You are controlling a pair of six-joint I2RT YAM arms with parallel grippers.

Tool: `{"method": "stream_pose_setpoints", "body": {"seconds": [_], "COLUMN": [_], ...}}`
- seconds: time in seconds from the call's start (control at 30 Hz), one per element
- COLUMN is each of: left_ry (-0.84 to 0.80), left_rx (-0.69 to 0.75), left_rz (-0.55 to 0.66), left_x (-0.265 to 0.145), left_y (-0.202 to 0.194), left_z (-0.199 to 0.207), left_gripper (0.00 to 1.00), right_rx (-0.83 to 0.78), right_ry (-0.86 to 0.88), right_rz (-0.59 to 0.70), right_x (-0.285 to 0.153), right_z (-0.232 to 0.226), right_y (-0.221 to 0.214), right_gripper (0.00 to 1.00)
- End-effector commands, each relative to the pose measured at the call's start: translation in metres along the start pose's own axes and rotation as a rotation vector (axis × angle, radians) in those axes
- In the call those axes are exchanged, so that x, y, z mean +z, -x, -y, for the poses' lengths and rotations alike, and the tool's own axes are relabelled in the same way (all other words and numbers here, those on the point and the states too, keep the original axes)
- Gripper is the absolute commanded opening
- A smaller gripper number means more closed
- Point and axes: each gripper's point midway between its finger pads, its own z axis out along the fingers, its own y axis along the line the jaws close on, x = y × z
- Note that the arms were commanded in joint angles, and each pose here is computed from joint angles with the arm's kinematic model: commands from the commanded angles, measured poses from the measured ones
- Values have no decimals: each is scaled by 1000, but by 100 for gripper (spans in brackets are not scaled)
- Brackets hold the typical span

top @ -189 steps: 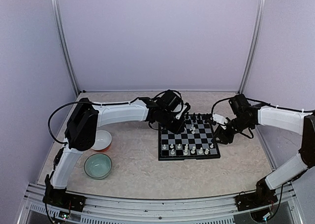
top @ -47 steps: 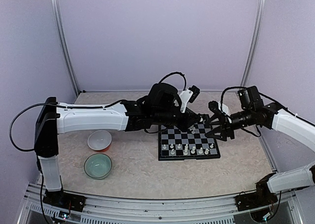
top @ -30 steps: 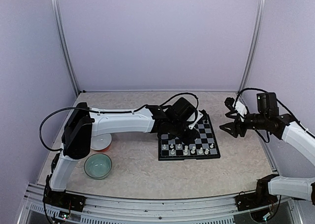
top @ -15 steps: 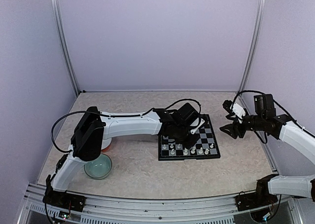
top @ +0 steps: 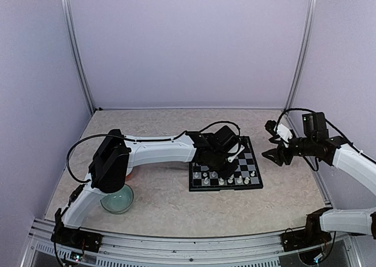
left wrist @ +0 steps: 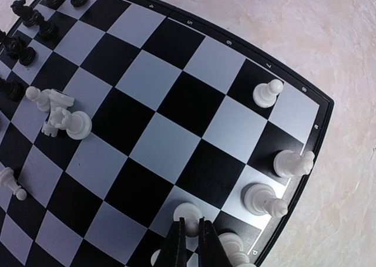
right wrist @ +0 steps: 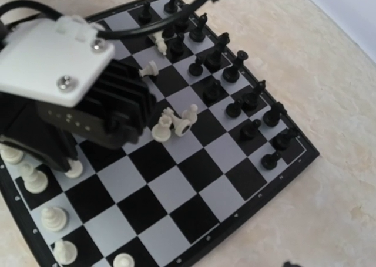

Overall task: Set up the chess pieces on the board
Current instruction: Place the pawn on e2.

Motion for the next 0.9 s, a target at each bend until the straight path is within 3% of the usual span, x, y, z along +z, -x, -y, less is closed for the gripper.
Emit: {"method": "stream_pose_setpoints", "body": {"seconds": [0.0,0.57,0.87], "left_ry": [10,9,103], "left_rx": [3,0,-1], "left_rz": [-1,5,107], "left_x": [4,-1,-32], "left_y": [2,5,38], "left_z": [-1,0,-17], "left_gripper": [7,21,25], "right_rx": [5,13,0], "right_ry": [21,48,40], "right_rz": [-5,-12,2], "right_x": [2,4,3], "right_z": [-4,-8,-7], "right_y": [-4,-5,-1], "right_gripper": [68,68,66]}}
